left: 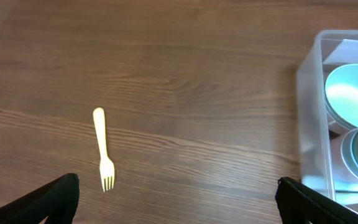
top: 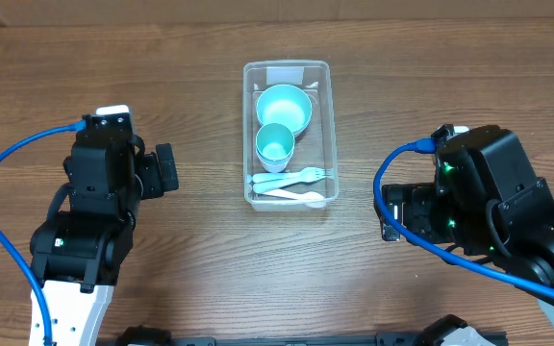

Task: Pack container
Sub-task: 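Return the left gripper to the yellow fork and grasp it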

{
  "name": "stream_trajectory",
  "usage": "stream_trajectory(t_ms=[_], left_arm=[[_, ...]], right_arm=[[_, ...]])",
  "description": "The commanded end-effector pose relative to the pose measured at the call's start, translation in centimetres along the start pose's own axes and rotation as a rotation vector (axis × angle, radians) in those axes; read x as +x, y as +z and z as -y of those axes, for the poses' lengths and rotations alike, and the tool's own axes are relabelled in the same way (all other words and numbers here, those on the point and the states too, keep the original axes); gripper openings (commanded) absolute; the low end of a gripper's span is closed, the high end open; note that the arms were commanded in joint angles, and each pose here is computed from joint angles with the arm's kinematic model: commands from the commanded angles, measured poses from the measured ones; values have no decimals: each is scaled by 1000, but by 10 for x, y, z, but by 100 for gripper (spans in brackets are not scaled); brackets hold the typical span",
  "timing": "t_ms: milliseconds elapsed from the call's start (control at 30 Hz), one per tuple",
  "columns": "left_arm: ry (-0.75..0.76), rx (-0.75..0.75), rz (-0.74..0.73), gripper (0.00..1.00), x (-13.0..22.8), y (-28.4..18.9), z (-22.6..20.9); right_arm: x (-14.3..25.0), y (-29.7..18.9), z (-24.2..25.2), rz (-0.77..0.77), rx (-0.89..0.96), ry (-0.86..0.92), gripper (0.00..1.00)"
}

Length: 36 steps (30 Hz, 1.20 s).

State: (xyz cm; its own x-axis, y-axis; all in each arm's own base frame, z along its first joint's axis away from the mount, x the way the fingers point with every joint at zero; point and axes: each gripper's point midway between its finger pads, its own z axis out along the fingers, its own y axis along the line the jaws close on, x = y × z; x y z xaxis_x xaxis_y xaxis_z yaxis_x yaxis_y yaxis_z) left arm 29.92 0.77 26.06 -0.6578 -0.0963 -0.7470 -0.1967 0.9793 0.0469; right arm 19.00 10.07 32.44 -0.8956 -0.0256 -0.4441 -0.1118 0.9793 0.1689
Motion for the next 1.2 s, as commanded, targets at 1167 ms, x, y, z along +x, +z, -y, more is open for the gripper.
stream_trajectory(t_ms=[1167], left_arm=[[-462,-145,-455,93,136,202,-108]], right_arm=[[-1,-2,0,10,1,-1,100]])
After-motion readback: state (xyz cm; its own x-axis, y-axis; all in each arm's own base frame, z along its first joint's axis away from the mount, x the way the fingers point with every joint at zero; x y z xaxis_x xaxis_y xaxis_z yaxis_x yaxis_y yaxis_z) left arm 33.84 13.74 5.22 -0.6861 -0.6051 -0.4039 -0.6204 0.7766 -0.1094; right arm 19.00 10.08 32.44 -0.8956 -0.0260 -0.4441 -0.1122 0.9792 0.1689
